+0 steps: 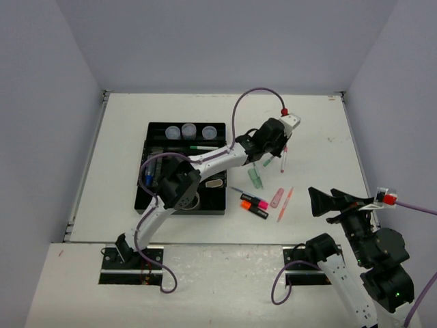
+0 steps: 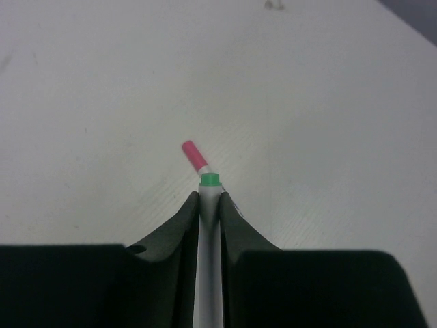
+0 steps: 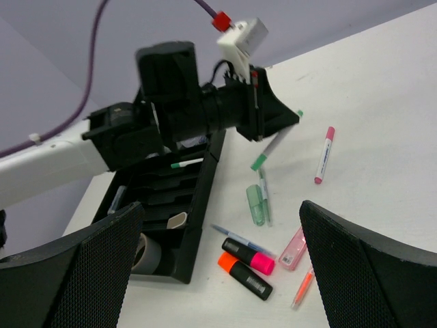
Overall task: Sort the stationery into containers
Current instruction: Pick up the pen from the center of the board, then place the pen in the storage box.
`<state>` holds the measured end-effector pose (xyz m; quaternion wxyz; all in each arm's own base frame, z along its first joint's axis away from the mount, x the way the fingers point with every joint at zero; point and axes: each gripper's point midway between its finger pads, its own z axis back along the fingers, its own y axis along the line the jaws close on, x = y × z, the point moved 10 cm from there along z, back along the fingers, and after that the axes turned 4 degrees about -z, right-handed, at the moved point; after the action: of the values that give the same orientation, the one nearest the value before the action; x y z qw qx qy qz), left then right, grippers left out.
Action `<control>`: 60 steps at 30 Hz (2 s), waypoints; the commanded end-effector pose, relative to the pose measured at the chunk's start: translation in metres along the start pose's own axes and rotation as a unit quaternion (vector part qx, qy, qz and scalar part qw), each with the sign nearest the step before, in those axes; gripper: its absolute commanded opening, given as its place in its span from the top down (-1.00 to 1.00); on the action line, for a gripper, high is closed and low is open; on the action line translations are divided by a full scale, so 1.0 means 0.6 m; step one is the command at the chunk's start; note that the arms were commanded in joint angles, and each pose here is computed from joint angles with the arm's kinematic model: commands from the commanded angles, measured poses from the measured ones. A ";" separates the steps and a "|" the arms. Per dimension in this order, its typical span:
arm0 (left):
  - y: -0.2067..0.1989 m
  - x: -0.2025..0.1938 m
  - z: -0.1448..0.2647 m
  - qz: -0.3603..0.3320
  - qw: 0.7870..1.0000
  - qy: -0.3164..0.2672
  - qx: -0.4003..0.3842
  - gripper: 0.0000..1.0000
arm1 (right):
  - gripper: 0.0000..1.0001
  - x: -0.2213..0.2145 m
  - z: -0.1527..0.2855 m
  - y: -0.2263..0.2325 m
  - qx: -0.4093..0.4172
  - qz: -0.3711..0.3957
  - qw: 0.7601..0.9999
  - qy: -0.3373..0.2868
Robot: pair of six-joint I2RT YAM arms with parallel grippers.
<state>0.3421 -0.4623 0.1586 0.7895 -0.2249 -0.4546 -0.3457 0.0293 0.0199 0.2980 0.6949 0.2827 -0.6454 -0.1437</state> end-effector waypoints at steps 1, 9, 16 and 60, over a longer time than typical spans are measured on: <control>-0.002 0.157 0.095 -0.085 0.986 -0.137 -0.038 1.00 | -0.98 0.007 0.000 0.004 0.012 0.003 1.000 -0.015; 0.096 0.156 0.206 -0.348 0.923 -0.162 -0.012 1.00 | -0.98 0.008 0.010 0.002 0.021 0.000 0.999 -0.028; 0.269 0.062 0.269 -0.396 0.904 -0.156 -0.030 1.00 | -0.97 0.009 0.012 0.001 0.023 -0.002 0.999 -0.034; 0.411 -0.160 0.191 -0.358 0.917 0.038 -0.169 1.00 | -0.97 0.006 0.003 0.003 0.021 0.003 0.999 -0.024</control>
<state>0.4173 -0.1916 0.1120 0.5828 -0.1745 -0.3999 -0.6856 0.0308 0.0205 0.2982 0.6926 0.2842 -0.6477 -0.1417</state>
